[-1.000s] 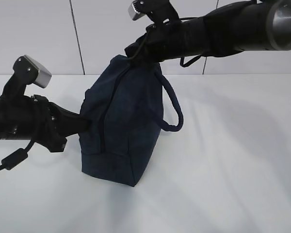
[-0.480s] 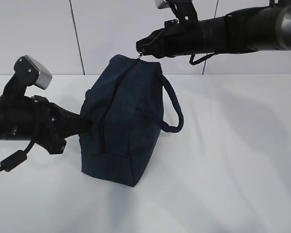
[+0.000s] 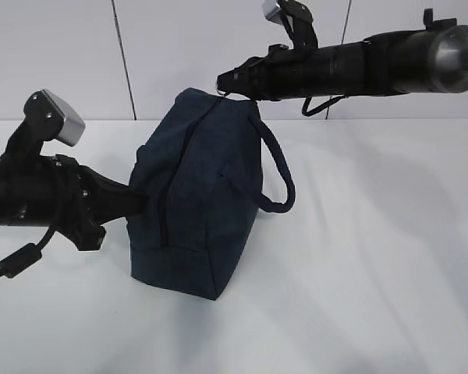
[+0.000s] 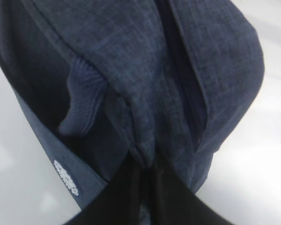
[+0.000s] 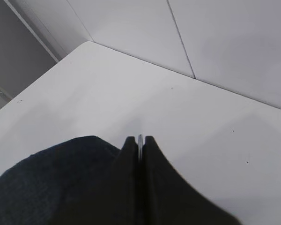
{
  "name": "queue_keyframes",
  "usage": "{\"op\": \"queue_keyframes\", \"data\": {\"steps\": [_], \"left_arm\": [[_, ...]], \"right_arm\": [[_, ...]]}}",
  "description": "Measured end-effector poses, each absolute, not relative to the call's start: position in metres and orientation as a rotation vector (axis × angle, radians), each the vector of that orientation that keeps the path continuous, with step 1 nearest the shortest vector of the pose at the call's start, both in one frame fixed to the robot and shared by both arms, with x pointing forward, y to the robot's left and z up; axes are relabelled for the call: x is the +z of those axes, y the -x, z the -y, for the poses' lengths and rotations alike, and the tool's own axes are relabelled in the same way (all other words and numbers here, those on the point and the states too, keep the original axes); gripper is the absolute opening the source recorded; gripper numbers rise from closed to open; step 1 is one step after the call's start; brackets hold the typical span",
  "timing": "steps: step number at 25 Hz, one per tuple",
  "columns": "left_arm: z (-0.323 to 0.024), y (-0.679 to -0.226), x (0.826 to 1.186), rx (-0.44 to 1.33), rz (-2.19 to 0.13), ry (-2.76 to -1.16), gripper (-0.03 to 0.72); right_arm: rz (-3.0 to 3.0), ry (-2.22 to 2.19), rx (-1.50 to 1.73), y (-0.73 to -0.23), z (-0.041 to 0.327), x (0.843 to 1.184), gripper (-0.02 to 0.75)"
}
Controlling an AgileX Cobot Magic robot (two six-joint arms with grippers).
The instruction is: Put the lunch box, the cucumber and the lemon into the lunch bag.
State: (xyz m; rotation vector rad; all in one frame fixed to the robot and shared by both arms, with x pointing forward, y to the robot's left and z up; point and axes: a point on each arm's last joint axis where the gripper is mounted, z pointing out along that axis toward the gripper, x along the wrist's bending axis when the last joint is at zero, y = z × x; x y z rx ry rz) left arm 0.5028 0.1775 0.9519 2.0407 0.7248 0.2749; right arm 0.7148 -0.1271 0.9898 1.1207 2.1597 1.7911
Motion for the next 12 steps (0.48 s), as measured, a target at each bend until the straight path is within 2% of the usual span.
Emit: {"op": "queue_keyframes", "data": {"steps": [12], "left_arm": [[-0.178,-0.502,0.951,0.282,-0.71,-2.058,-0.005]], "right_arm": [[-2.111,-1.325,1.91,-0.741,0.132,0.965,0.008]]}}
